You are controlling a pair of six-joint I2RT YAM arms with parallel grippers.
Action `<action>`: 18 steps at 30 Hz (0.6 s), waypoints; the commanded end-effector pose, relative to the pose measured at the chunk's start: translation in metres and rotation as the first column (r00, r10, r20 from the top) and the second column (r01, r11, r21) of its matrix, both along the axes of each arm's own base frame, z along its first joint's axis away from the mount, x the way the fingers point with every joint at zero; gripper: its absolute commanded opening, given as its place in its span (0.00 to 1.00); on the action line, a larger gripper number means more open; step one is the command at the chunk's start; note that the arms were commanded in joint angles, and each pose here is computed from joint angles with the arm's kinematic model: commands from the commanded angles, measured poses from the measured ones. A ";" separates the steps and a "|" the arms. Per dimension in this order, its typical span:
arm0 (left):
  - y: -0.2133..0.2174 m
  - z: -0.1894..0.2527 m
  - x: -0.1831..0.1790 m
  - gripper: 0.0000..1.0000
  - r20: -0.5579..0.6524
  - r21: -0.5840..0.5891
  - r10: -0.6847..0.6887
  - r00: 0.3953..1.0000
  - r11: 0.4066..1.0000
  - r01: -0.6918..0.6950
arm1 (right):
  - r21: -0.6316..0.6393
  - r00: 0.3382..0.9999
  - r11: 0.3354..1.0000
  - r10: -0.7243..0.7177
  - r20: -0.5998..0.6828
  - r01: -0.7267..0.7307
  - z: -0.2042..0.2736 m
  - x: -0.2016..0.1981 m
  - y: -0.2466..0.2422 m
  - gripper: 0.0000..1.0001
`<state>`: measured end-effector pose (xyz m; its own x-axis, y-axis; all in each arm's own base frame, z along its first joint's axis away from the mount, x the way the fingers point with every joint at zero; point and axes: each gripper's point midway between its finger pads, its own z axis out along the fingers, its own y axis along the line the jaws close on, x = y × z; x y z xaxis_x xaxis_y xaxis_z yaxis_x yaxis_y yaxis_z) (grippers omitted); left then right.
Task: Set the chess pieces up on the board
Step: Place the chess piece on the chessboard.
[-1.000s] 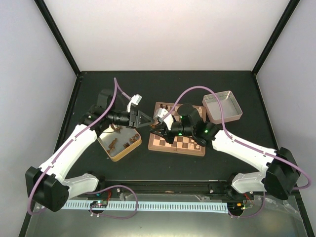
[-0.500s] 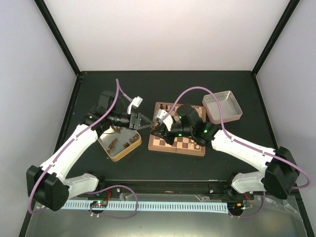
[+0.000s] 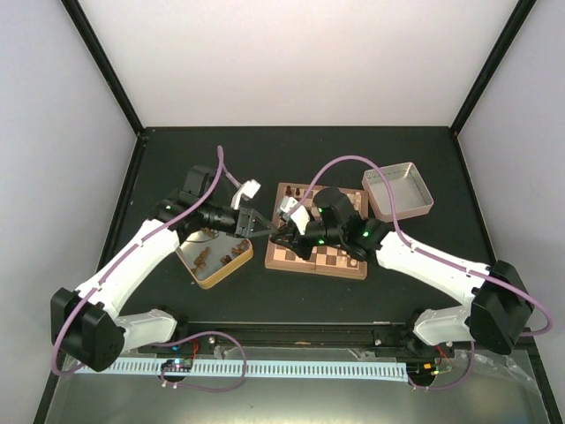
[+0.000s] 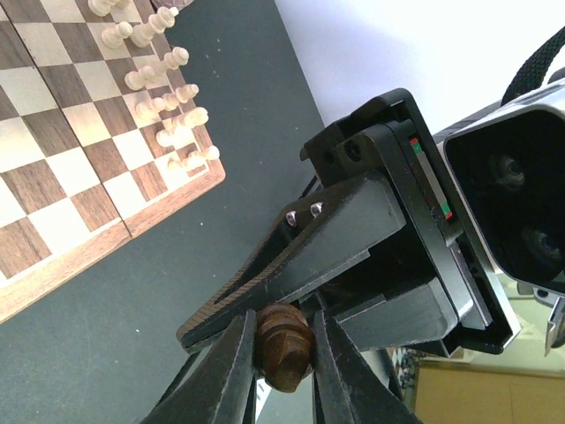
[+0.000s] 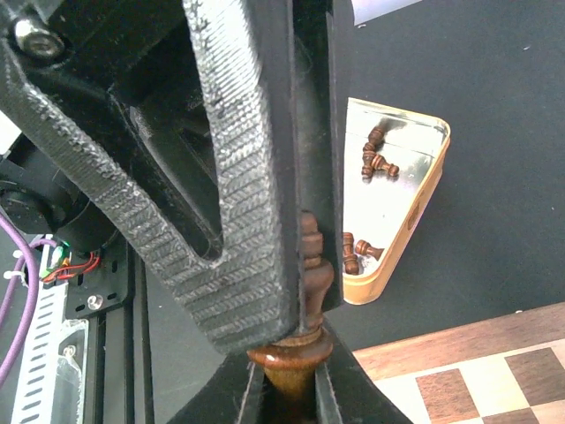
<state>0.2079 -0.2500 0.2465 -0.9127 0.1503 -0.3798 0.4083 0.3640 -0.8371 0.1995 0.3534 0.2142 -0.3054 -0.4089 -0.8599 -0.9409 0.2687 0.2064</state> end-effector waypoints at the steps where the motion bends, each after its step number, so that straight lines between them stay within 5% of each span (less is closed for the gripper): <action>1: 0.000 0.013 0.011 0.05 0.070 0.019 0.034 0.997 0.999 -0.036 | 0.014 1.000 1.000 -0.028 0.001 0.028 0.007 0.004 -0.001 0.18; 6: 0.011 -0.002 0.034 0.03 0.114 0.113 0.161 0.980 0.978 -0.174 | 0.018 0.995 0.995 -0.097 0.009 0.096 0.004 0.005 -0.015 0.59; 13: 0.021 -0.017 0.066 0.03 0.215 0.212 0.283 0.935 0.921 -0.327 | 0.060 0.954 0.956 -0.291 0.076 0.287 0.019 0.014 -0.053 0.81; 15: 0.020 -0.026 0.075 0.03 0.245 0.250 0.301 0.922 0.899 -0.360 | 0.081 0.903 0.907 -0.419 0.094 0.413 0.025 0.026 -0.073 0.82; 18: 0.021 -0.046 0.088 0.03 0.294 0.338 0.322 0.900 0.846 -0.413 | 0.123 0.706 0.716 -0.698 0.120 0.688 0.033 0.055 -0.124 0.82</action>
<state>0.2640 -0.2325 0.2059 -0.8805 0.0217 -0.4735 0.3582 0.6848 -0.6346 0.2121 0.2874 0.2332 -0.3430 -0.2567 -0.9036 -0.8120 0.5646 0.1479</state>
